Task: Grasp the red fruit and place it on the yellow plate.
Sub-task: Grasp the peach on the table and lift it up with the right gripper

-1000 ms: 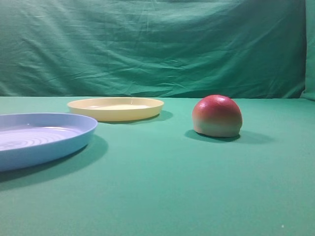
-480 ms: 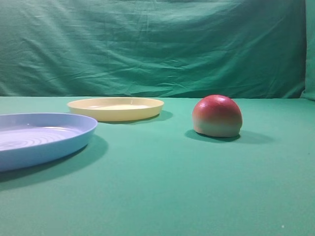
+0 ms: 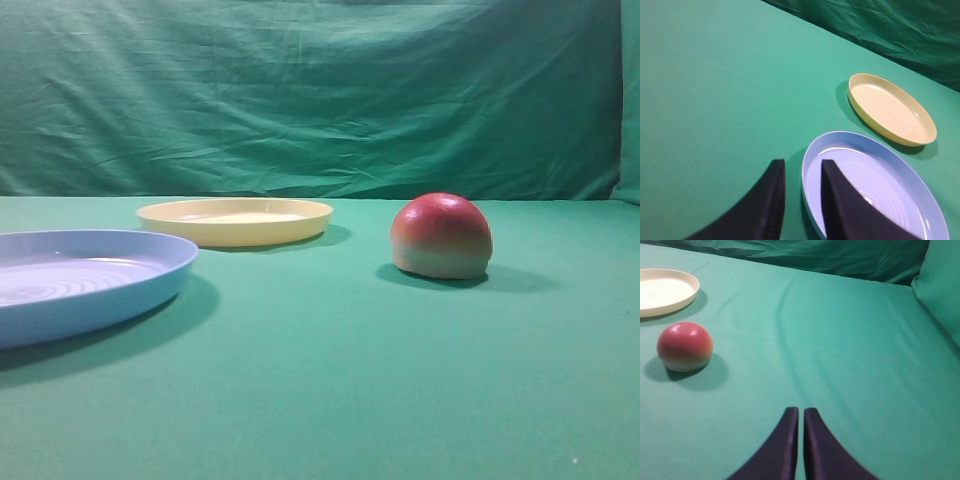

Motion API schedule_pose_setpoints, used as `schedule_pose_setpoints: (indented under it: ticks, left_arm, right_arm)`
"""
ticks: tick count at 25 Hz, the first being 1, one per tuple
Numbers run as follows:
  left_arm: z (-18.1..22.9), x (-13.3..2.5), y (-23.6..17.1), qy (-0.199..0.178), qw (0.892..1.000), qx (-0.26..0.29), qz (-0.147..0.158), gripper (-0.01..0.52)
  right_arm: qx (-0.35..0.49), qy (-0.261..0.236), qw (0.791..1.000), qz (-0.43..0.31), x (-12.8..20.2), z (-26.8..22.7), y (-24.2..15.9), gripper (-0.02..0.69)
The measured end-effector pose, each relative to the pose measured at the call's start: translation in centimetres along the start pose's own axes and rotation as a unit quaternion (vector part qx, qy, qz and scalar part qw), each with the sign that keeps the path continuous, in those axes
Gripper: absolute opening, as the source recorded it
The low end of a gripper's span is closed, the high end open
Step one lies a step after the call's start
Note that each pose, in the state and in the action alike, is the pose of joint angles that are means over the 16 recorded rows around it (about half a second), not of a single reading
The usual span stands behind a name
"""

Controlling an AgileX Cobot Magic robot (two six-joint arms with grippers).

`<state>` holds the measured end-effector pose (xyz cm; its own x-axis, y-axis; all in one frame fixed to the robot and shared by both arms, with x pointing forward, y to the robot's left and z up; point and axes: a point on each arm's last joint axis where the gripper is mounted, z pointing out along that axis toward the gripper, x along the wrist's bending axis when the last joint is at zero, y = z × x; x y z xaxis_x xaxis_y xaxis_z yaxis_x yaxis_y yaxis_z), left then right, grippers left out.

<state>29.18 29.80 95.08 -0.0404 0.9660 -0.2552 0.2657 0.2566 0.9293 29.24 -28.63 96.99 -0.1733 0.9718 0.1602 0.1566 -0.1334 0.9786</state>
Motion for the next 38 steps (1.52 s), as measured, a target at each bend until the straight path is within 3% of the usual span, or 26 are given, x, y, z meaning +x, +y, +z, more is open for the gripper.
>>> schedule_pose_setpoints:
  ticks: [6,13,24,38]
  left_arm:
    - [0.0,0.0,0.0,0.0,1.0,0.0,0.0,0.157]
    - [0.0,0.0,0.0,0.0,1.0,0.0,0.0,0.157]
    - [0.0,0.0,0.0,0.0,1.0,0.0,0.0,0.157]
    - [0.0,0.0,0.0,0.0,1.0,0.0,0.0,0.157]
  right_arm:
    - [-0.003,0.012,1.0,0.01,0.7,-0.1,3.4,0.0]
    - [0.125,0.026,0.991,-0.042,1.8,1.6,7.2,0.0]
    - [0.334,0.083,0.935,-0.08,3.1,8.2,8.6,0.0]
    - [0.43,0.164,0.872,-0.165,8.6,18.1,8.2,0.0]
